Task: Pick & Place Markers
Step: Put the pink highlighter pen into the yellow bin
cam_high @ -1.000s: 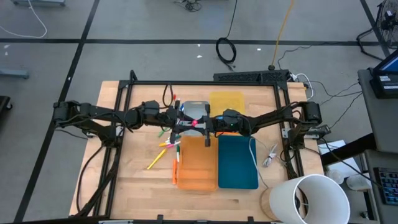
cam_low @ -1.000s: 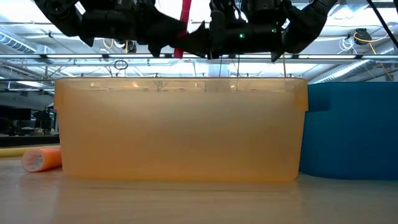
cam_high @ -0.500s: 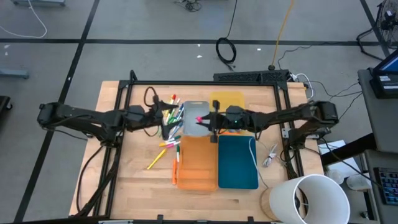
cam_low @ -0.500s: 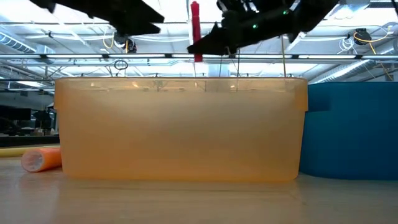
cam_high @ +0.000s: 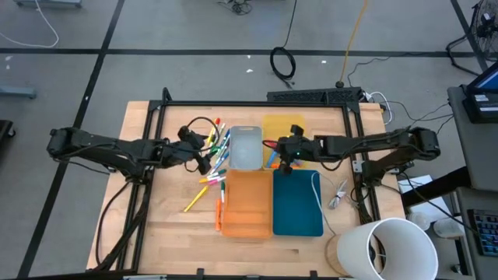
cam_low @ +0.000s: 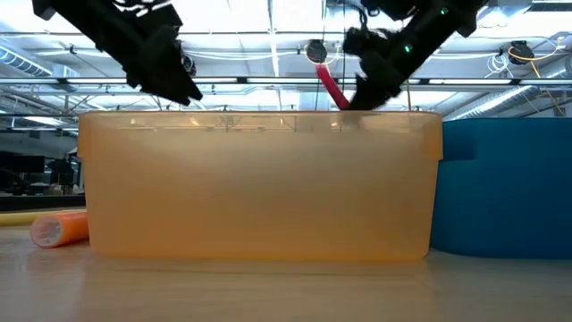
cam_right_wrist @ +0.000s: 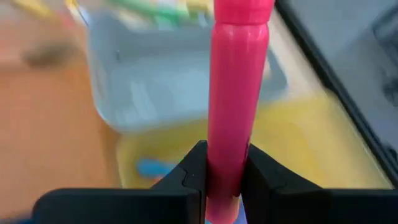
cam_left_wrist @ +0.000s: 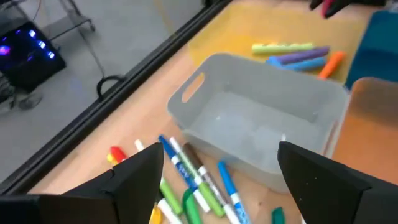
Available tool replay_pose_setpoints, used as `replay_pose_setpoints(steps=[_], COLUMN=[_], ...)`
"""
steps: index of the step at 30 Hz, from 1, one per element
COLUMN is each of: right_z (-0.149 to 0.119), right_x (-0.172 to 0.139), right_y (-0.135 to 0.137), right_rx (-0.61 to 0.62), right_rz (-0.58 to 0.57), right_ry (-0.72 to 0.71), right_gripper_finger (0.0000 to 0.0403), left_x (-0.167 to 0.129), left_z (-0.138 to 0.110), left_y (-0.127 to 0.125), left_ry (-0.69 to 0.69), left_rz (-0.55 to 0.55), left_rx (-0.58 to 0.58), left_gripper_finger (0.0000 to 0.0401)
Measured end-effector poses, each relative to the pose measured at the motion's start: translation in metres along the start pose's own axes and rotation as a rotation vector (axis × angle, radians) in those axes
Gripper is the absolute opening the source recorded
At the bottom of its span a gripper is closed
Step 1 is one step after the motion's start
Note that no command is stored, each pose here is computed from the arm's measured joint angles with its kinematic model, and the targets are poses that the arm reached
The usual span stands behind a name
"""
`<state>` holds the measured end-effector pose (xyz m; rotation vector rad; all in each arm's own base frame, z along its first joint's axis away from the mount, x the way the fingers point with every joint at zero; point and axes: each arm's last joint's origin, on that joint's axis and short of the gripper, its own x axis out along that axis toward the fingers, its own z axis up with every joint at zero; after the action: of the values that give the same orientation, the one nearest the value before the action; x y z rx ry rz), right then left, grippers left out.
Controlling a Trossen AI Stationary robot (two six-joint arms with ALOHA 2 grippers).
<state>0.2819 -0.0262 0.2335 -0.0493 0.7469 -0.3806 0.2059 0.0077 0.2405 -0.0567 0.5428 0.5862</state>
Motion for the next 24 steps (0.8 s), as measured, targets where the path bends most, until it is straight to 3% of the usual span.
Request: replay_pose_setpoints(steps=[8, 16, 24], right_z=[-0.026, -0.045, -0.046], right_x=[0.013, 0.023, 0.025], right_y=[-0.017, -0.036, -0.037], right_rx=[0.085, 0.192, 0.252], right_rz=[-0.128, -0.114, -0.116], right_ry=[0.098, 0.149, 0.118], right_gripper_finger=[0.0048, 0.0049, 0.0133], left_x=[0.017, 0.023, 0.024], left_z=[-0.009, -0.013, -0.012], left_y=[-0.008, -0.009, -0.008], left_ry=[0.072, 0.096, 0.097], left_rz=[0.024, 0.046, 0.052], left_rx=[0.024, 0.051, 0.046], left_gripper_finger=[0.0321, 0.0321, 0.0321])
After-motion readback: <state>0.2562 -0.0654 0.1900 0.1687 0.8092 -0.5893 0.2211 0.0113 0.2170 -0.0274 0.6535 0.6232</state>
